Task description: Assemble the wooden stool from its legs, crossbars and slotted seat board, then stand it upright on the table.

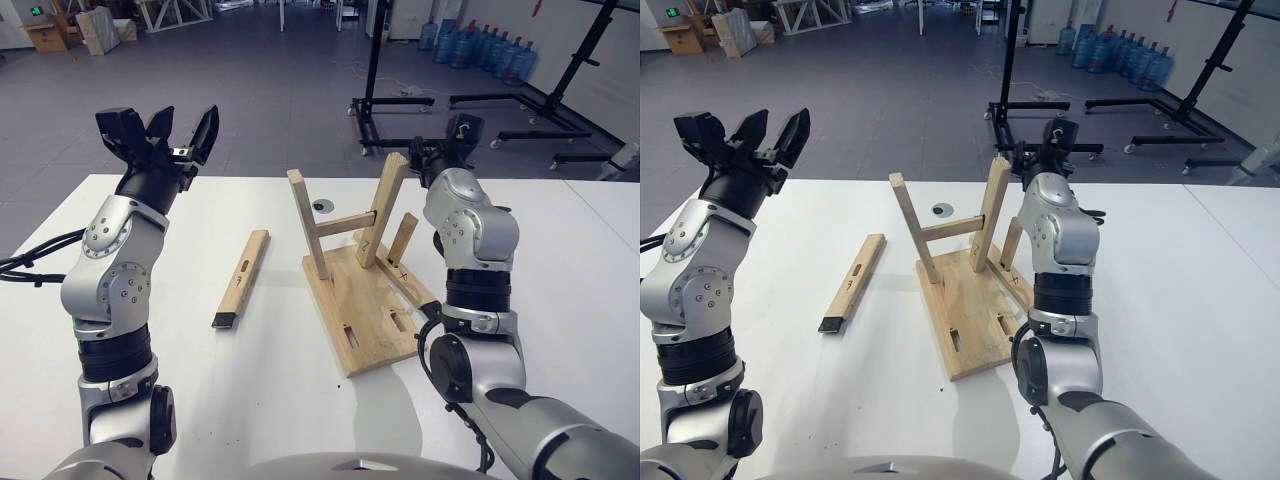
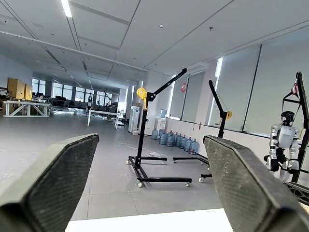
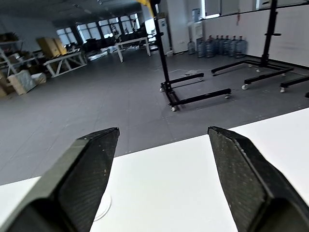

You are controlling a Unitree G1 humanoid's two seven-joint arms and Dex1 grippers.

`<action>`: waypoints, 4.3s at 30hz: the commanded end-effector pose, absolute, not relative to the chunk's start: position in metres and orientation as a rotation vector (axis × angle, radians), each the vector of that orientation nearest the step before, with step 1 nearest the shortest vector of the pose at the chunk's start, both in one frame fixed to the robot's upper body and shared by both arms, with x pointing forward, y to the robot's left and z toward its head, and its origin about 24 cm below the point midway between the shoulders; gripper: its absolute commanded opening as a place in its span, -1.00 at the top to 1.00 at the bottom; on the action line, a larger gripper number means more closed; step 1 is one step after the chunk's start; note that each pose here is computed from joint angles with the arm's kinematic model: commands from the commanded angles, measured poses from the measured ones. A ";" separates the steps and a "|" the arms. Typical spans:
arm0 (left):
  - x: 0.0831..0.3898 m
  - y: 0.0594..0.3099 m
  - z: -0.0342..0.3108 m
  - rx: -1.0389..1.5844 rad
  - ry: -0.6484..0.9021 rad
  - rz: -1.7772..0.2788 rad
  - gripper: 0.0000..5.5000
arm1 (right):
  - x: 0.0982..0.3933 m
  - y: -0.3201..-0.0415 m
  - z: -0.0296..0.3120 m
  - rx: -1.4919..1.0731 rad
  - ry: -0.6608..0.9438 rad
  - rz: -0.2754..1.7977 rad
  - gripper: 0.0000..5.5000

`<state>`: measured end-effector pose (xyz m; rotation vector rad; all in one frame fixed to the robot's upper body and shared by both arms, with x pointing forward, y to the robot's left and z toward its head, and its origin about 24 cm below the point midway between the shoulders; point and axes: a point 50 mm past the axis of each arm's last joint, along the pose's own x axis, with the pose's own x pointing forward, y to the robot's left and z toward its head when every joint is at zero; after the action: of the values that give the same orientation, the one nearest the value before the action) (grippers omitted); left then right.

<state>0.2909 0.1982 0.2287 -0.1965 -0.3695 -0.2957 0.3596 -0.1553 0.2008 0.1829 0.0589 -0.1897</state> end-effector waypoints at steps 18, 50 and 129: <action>0.290 0.201 0.226 -0.190 -0.363 -0.279 -0.44 | 0.367 -0.153 0.196 0.205 0.037 -0.245 -0.23; 0.288 0.193 0.218 -0.209 -0.337 -0.293 -0.44 | 0.346 -0.154 0.074 0.121 0.357 -0.249 -0.23; 0.249 0.180 0.111 -0.225 0.101 -0.126 -0.96 | 0.264 -0.219 0.035 -0.338 0.825 0.454 -0.45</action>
<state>0.2467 0.1819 0.1104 -0.2234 0.1075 -0.1249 0.2728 -0.2190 0.0546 -0.3706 0.7326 0.4488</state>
